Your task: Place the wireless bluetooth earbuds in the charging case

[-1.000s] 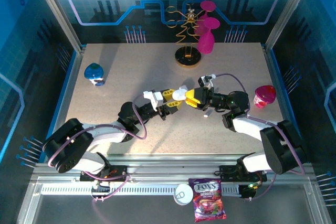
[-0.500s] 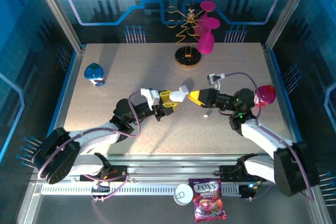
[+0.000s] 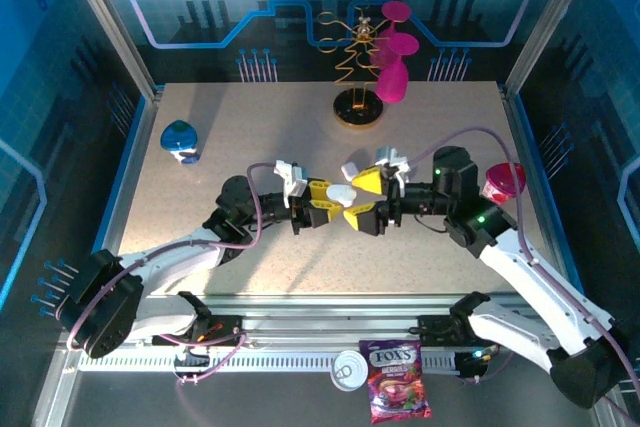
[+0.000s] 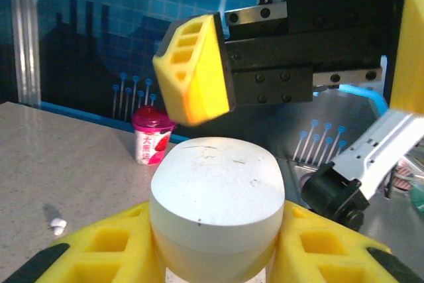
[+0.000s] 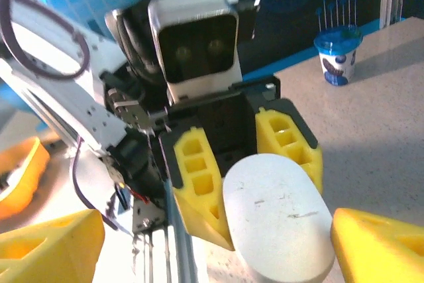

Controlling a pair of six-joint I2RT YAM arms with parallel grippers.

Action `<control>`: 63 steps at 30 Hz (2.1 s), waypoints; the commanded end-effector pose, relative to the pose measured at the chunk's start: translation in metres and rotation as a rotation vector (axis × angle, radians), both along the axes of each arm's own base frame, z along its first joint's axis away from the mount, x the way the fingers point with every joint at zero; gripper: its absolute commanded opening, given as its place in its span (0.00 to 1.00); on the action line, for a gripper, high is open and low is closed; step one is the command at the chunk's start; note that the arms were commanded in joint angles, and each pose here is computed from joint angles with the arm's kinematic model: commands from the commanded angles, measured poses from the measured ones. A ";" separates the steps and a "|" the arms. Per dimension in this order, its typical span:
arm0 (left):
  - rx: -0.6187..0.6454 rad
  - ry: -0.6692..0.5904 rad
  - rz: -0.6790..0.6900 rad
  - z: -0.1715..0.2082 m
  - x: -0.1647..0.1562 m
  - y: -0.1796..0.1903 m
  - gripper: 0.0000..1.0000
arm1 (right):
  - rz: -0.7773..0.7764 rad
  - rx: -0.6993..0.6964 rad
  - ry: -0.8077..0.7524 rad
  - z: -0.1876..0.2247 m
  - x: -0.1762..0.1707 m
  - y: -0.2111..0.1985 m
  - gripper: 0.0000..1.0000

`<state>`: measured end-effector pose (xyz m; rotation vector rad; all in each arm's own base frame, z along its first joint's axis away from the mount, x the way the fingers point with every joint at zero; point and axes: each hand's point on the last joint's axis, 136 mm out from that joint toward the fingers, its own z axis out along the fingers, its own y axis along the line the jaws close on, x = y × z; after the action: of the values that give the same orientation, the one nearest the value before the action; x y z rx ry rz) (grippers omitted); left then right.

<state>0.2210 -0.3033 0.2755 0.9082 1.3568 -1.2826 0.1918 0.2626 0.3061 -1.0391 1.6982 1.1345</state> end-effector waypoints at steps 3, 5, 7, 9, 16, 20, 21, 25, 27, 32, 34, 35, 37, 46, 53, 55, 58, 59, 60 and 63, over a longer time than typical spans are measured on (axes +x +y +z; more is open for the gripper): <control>-0.028 -0.028 -0.076 0.018 -0.012 -0.001 0.22 | -0.032 -0.146 -0.031 -0.026 0.012 -0.002 0.88; -0.028 -0.030 -0.085 0.018 -0.014 0.000 0.22 | -0.051 -0.142 -0.026 -0.026 0.016 -0.002 0.87; -0.030 -0.025 -0.087 0.018 -0.015 0.000 0.22 | -0.071 -0.147 -0.029 -0.027 0.019 -0.004 0.87; -0.029 -0.026 -0.096 0.018 -0.017 0.000 0.22 | -0.100 -0.152 -0.028 -0.027 0.023 -0.006 0.86; -0.018 -0.059 -0.128 0.013 -0.024 0.000 0.22 | -0.148 -0.079 0.013 -0.015 0.032 -0.015 0.82; -0.016 -0.066 -0.137 0.012 -0.027 0.001 0.22 | -0.190 -0.054 0.036 -0.012 0.040 -0.024 0.81; -0.018 -0.067 -0.138 0.013 -0.027 0.001 0.22 | -0.202 -0.049 0.041 -0.012 0.042 -0.026 0.81; -0.019 -0.068 -0.145 0.014 -0.029 0.001 0.22 | -0.224 -0.046 0.065 -0.013 0.048 -0.029 0.80; -0.020 -0.072 -0.147 0.015 -0.029 0.001 0.22 | -0.213 -0.038 0.065 -0.012 0.048 -0.027 0.80; -0.020 -0.078 -0.147 0.014 -0.029 0.001 0.22 | -0.141 -0.009 0.056 -0.006 0.037 -0.021 0.76; -0.018 -0.076 -0.146 0.014 -0.028 0.001 0.22 | -0.111 -0.001 0.054 -0.005 0.032 -0.019 0.71; -0.018 -0.078 -0.146 0.014 -0.028 0.000 0.22 | -0.101 0.002 0.053 -0.004 0.030 -0.019 0.69; -0.017 -0.074 -0.146 0.013 -0.027 0.000 0.22 | -0.077 0.005 0.055 -0.004 0.027 -0.017 0.67; -0.010 -0.103 -0.072 0.006 -0.015 0.001 0.22 | -0.128 0.003 -0.011 0.000 0.023 -0.026 0.78; -0.020 -0.142 0.024 -0.004 0.001 0.010 0.22 | -0.348 0.087 0.066 -0.003 0.045 -0.067 0.81; -0.021 -0.147 0.033 -0.005 0.004 0.011 0.22 | -0.468 0.097 0.131 -0.014 0.061 -0.086 0.82; -0.025 -0.157 0.033 -0.005 0.003 0.012 0.22 | -0.708 0.072 0.282 -0.051 0.088 -0.124 0.89; -0.026 -0.159 0.034 -0.006 0.003 0.012 0.22 | -0.766 0.059 0.330 -0.065 0.094 -0.136 0.90; -0.026 -0.160 0.034 -0.006 0.003 0.012 0.22 | -0.797 0.046 0.366 -0.076 0.097 -0.143 0.91; -0.020 -0.165 0.032 -0.007 0.002 0.012 0.22 | -0.888 -0.043 0.492 -0.119 0.103 -0.161 0.90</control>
<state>0.2223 -0.2947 0.2660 0.9474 1.2700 -1.2121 0.2917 0.1222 0.2251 -0.1228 2.0828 0.8381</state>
